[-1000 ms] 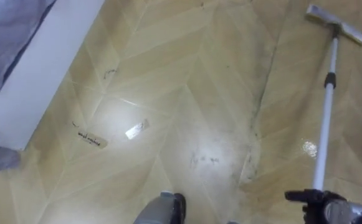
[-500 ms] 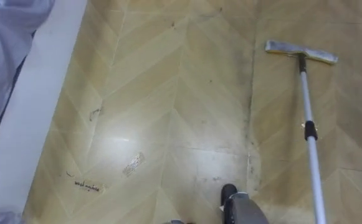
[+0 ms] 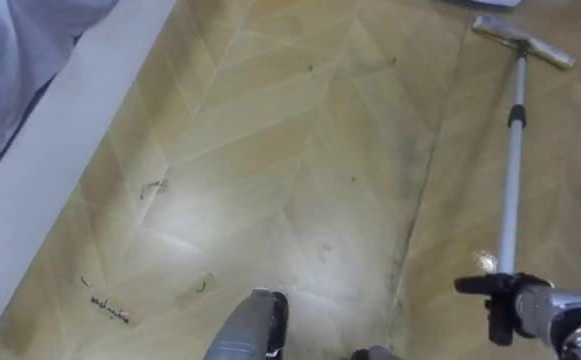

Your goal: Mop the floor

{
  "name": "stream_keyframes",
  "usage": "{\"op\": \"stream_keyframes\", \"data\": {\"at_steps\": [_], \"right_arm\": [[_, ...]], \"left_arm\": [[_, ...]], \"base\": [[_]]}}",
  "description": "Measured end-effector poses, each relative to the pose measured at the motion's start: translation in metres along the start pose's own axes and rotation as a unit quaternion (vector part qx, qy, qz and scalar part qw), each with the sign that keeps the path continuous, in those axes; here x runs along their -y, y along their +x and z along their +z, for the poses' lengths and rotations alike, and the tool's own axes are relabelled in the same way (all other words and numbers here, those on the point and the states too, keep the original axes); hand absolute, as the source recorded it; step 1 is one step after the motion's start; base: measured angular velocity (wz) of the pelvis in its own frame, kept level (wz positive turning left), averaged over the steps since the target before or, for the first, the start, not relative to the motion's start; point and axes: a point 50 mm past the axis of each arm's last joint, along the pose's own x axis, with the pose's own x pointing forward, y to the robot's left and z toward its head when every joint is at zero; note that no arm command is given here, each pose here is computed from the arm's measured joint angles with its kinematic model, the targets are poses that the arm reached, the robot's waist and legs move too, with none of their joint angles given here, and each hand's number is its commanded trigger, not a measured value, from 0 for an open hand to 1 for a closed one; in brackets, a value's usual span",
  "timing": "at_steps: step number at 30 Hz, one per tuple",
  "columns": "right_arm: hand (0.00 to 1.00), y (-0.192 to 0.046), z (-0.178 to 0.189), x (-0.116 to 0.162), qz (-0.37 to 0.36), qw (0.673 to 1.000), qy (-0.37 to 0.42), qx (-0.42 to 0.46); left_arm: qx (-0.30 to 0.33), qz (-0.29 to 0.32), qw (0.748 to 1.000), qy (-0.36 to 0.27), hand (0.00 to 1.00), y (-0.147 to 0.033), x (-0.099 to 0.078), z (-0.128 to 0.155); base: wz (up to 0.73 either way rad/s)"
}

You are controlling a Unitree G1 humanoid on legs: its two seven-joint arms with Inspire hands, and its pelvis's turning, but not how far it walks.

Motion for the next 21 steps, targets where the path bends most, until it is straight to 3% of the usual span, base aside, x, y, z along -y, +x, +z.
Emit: {"op": "stream_keyframes", "data": {"at_steps": [8, 14, 18, 21], "right_arm": [[1.0, 0.005, -0.11, 0.031, -0.053, 0.99, -0.051, -0.121], [1.0, -0.001, -0.158, 0.014, -0.066, 0.98, -0.076, -0.17], [1.0, -0.001, -0.153, 0.004, -0.055, 0.98, -0.081, -0.171], [1.0, 0.003, -0.125, -0.001, -0.044, 0.983, -0.079, -0.157]], "left_arm": [[0.046, -0.01, 0.999, 0.019, 0.0, 0.0, 0.009, 0.026], [0.014, -0.008, 0.999, 0.034, 0.0, 0.0, 0.019, 0.007], [-0.014, -0.015, 0.999, 0.028, 0.0, 0.0, 0.023, -0.007], [-0.014, -0.015, 1.0, 0.02, 0.0, 0.0, 0.023, -0.004]], "base": [[0.16], [-0.01], [-0.16], [-0.11]]}}
